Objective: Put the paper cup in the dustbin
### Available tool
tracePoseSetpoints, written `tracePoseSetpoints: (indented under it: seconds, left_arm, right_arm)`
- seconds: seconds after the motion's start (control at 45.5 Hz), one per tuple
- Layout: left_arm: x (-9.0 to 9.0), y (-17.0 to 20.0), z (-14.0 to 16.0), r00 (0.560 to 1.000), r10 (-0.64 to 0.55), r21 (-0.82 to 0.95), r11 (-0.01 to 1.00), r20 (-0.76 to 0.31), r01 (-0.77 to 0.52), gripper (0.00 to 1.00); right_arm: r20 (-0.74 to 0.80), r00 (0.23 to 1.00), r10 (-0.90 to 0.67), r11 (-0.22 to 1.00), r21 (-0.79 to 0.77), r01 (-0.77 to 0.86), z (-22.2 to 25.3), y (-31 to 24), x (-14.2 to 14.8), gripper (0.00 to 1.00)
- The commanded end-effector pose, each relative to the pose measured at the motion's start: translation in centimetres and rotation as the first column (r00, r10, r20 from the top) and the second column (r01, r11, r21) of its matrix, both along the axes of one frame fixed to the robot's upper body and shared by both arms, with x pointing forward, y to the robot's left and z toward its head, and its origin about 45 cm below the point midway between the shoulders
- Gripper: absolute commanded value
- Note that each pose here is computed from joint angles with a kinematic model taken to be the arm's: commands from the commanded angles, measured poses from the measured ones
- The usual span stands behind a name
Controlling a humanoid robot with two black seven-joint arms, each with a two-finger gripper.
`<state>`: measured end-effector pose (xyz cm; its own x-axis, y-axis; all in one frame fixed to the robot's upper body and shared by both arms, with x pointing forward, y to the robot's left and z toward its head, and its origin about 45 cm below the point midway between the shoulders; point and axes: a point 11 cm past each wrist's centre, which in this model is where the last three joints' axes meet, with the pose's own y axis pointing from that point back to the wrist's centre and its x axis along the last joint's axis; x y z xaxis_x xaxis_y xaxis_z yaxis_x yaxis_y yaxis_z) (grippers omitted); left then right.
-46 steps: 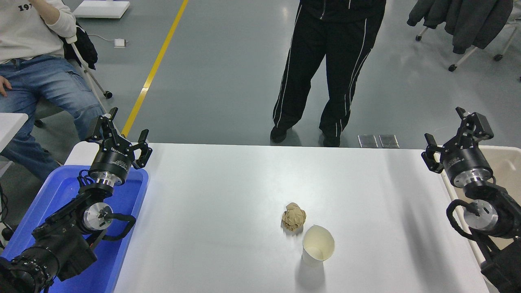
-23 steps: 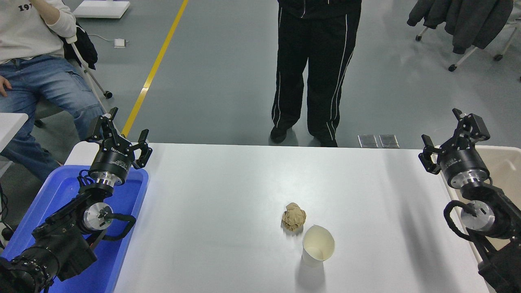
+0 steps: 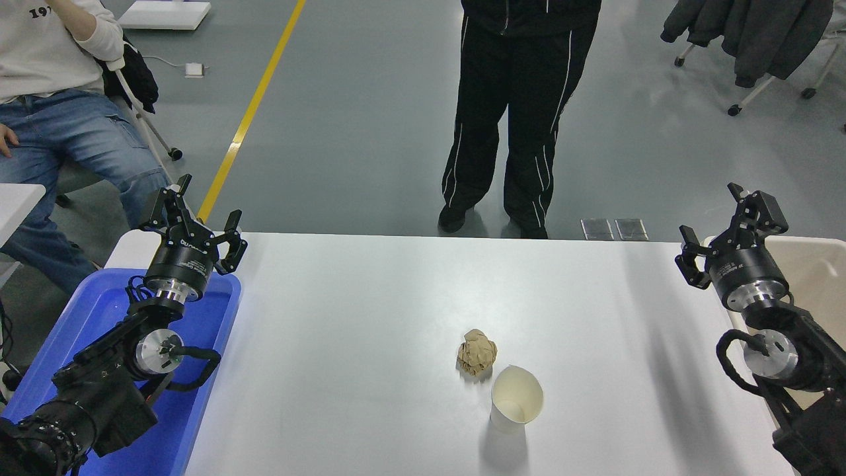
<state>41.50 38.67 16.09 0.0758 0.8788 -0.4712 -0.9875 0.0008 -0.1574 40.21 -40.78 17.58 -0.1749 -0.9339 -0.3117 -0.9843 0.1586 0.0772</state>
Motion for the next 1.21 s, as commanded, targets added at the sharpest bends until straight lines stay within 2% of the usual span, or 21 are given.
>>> tracePoseSetpoints:
  seconds: [0.0,0.198,0.418,0.571,0.725,0.835,0.967,1.033,1.187]
  left_arm:
    - [0.0,0.0,0.0,1.000,0.000,0.000,1.000,0.000,0.000,1.00]
    - [0.0,0.0,0.0,1.000,0.001,0.000,1.000,-0.001,-0.001,1.00]
    - [0.0,0.0,0.0,1.000,0.000,0.000,1.000,0.000,0.000,1.00]
    - [0.0,0.0,0.0,1.000,0.001,0.000,1.000,-0.001,-0.001,1.00]
    - [0.0,0.0,0.0,1.000,0.001,0.000,1.000,-0.001,-0.001,1.00]
    - [0.0,0.0,0.0,1.000,0.000,0.000,1.000,0.000,0.000,1.00]
    - [0.0,0.0,0.0,1.000,0.001,0.000,1.000,-0.001,-0.001,1.00]
    - [0.0,0.0,0.0,1.000,0.000,0.000,1.000,0.000,0.000,1.00]
    - [0.0,0.0,0.0,1.000,0.000,0.000,1.000,0.000,0.000,1.00]
  right_arm:
    - [-0.017,1.000,-0.005,1.000,0.000,0.005,-0.6,0.1,0.1,0.99]
    - [-0.022,1.000,-0.017,1.000,-0.007,0.017,-0.6,-0.4,0.3,0.99]
    - [0.001,1.000,0.000,0.998,-0.061,0.000,1.6,-0.3,2.5,0.99]
    - [-0.007,0.997,0.078,0.970,-0.232,-0.077,4.7,-0.3,4.7,0.99]
    - [-0.063,0.985,0.160,0.875,-0.452,-0.171,7.5,0.7,7.2,0.99]
    - [-0.160,0.954,0.254,0.709,-0.640,-0.296,8.6,3.2,8.9,0.99]
    - [-0.349,0.868,0.353,0.360,-0.806,-0.470,8.1,6.8,9.4,0.99]
    - [-0.442,0.817,0.372,0.175,-0.830,-0.529,7.9,8.3,9.4,0.99]
    - [-0.520,0.735,0.436,-0.027,-0.823,-0.567,8.4,12.6,9.3,0.99]
